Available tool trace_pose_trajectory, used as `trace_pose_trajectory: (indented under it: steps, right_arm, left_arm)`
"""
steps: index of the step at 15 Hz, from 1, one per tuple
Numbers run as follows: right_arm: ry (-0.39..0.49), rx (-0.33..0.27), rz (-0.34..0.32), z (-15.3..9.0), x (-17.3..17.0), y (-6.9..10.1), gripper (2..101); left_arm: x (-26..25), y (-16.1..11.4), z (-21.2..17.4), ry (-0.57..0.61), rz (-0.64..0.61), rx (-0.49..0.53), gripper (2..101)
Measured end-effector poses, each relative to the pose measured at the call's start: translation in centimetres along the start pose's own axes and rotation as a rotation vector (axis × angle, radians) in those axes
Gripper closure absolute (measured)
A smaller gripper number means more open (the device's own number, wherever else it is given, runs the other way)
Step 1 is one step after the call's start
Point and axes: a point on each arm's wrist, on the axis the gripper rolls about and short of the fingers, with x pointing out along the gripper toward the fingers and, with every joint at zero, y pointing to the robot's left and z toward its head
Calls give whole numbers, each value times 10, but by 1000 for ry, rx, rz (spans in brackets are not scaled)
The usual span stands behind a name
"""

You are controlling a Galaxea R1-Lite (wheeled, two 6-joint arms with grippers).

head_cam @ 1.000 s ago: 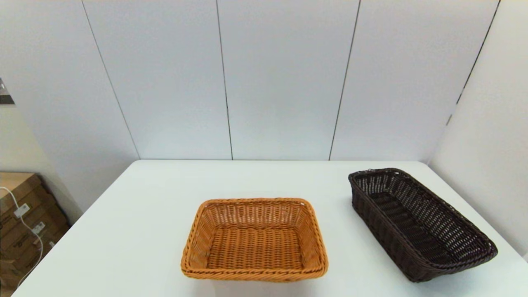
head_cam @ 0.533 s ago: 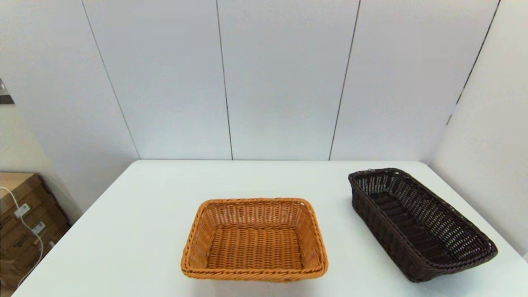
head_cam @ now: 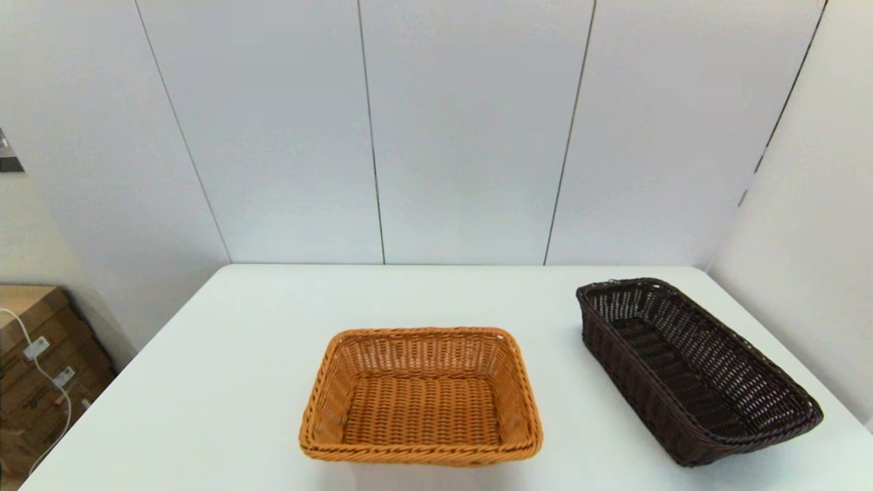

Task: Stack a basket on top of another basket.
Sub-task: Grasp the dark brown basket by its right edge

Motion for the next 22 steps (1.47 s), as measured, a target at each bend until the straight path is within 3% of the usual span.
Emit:
trace_pose_trajectory:
  steps: [5,8,10,13,16,19,22]
  right_arm:
    - [-3,4,-18,7,-3,0,43]
    - [-20,27,-40,47,-18,-1,43]
    - [34,34,-66,78,-19,-1,43]
    - [209,65,-167,122,1,0,43]
    - [445,181,-280,157,42,-9,43]
    - [700,348,-368,163,96,-24,43]
    - [908,527,-465,145,151,-35,43]
  left_arm:
    - [0,0,0,-2,2,-35,54]
    - [0,0,0,-1,2,-37,54]
    - [0,0,0,-2,2,-37,54]
    - [0,0,0,-2,4,-39,54]
    - [0,0,1,-4,4,-37,54]
    - [0,0,1,-3,3,-37,54]
    - [0,0,1,-3,4,-37,54]
